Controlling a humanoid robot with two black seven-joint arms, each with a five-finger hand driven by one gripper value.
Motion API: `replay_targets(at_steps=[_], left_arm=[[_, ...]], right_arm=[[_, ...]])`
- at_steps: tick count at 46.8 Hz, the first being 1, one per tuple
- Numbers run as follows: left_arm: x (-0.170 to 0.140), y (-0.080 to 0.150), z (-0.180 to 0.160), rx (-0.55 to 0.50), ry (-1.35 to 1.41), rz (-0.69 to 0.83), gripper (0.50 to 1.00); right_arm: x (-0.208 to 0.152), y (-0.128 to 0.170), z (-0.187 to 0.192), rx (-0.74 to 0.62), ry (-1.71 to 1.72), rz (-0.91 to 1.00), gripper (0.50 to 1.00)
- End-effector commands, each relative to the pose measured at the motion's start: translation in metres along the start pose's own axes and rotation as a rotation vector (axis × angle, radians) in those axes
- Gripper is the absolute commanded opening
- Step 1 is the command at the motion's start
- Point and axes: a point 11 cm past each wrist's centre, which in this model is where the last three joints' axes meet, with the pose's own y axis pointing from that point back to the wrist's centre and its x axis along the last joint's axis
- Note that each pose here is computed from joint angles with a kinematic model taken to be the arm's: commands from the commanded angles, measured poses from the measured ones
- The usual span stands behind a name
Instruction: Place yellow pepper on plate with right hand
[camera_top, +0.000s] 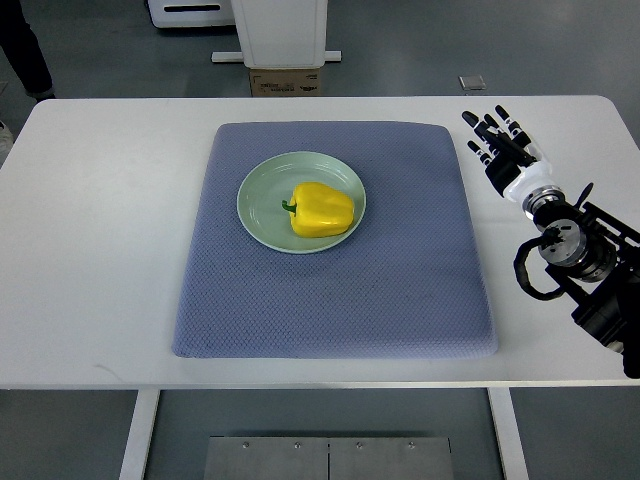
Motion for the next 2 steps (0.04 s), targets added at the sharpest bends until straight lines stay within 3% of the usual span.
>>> replay_targets(at_steps=[1, 2], left_arm=[[0.0000, 0.0000, 0.0001, -0.001, 0.000, 0.000, 1.000], [0.0000, 0.0000, 0.0001, -0.001, 0.000, 0.000, 1.000]], right_arm=[[0.0015, 0.0007, 0.0014, 0.000, -0.001, 0.003, 1.000], [0.0015, 0.0007, 0.0014, 0.000, -0.001, 0.003, 1.000]])
